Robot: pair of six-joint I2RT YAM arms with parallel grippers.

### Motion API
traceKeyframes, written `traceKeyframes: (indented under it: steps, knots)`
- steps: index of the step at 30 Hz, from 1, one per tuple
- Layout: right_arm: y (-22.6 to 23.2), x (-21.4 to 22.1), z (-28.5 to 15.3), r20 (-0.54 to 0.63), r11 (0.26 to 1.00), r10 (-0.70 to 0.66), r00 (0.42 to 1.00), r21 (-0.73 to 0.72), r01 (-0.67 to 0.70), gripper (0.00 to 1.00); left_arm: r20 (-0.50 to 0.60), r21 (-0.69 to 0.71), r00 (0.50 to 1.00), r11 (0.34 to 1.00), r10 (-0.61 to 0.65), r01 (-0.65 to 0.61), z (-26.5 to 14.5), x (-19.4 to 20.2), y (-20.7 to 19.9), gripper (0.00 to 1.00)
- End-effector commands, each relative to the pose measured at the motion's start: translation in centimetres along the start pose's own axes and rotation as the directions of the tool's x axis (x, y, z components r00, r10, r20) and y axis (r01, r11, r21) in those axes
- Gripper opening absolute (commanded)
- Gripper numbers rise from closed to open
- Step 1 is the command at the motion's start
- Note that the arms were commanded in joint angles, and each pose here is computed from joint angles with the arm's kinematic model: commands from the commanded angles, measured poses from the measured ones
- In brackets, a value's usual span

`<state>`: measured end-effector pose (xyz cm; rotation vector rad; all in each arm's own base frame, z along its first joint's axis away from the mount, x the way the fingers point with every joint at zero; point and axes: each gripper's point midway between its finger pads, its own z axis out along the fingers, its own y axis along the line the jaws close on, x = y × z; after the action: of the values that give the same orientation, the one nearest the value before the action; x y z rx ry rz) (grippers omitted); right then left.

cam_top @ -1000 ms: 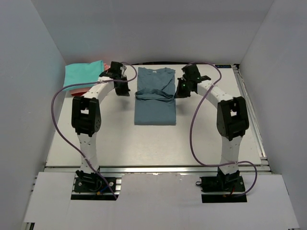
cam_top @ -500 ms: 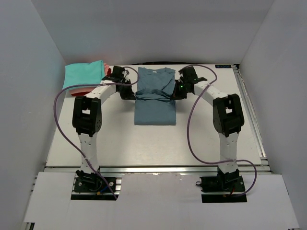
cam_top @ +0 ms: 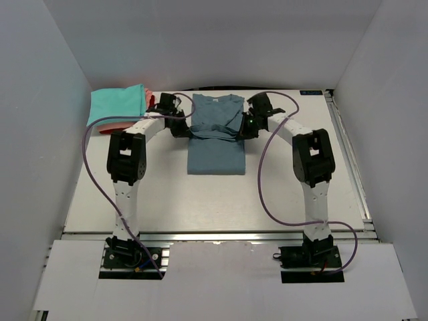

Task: Fold and stack the t-shirts
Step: Fold the folded rectangular tshirt in 1/3 of the way

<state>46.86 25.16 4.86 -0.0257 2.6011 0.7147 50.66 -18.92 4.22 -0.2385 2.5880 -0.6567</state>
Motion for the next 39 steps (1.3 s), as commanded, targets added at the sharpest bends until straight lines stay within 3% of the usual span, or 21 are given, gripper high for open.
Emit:
traceKeyframes:
  steps: [1, 11, 18, 21, 24, 29, 34, 39]
  knots:
    - [1.9, -3.8, -0.1, 0.111, 0.998, -0.043, 0.993, -0.043, 0.048, 0.0, 0.099, 0.05, 0.995, 0.999, 0.01, -0.015, -1.1, -3.1, -2.3, 0.0]
    - [2.7, -7.6, 0.3, 0.214, 0.997, -0.055, 0.975, -0.04, 0.065, 0.0, 0.216, 0.091, 0.976, 0.996, -0.017, -0.003, -1.1, -6.9, -4.1, 0.0]
    - [-0.3, -9.4, 1.6, 0.244, 0.999, -0.011, 0.97, 0.053, -0.002, 0.0, 0.222, 0.093, 0.975, 0.996, -0.012, -0.009, 0.3, -8.2, -4.3, 0.0]
    - [-0.5, -10.6, 1.0, 0.279, 0.998, -0.047, 0.959, 0.053, 0.034, 0.0, 0.242, 0.079, 0.97, 0.997, 0.0, -0.019, 0.2, -9.0, -4.0, 0.0]
    - [-0.5, -11.3, -0.8, 0.303, 0.995, -0.094, 0.948, 0.071, 0.076, 0.23, 0.259, 0.037, 0.965, 0.998, 0.034, -0.045, -1.2, -9.3, -3.5, 0.05]
    - [-1.7, -11.1, -3.7, 0.336, 0.988, -0.156, 0.929, 0.064, 0.143, 0.46, 0.236, -0.032, 0.969, 0.997, 0.08, -0.074, -4.5, -7.7, -2.0, 0.1]
    - [-2.5, -8.8, -2.1, 0.243, 0.981, -0.154, 0.958, -0.08, 0.178, 0.5, 0.159, -0.077, 0.983, 0.994, 0.089, -0.077, -6.4, -2.6, 0.3, 0.11]
    - [-1.8, -7.6, -0.9, 0.226, 0.963, -0.17, 0.959, -0.167, 0.211, 0.47, 0.174, -0.122, 0.979, 0.989, 0.107, -0.086, -9.6, -1.0, 1.0, 0.11]
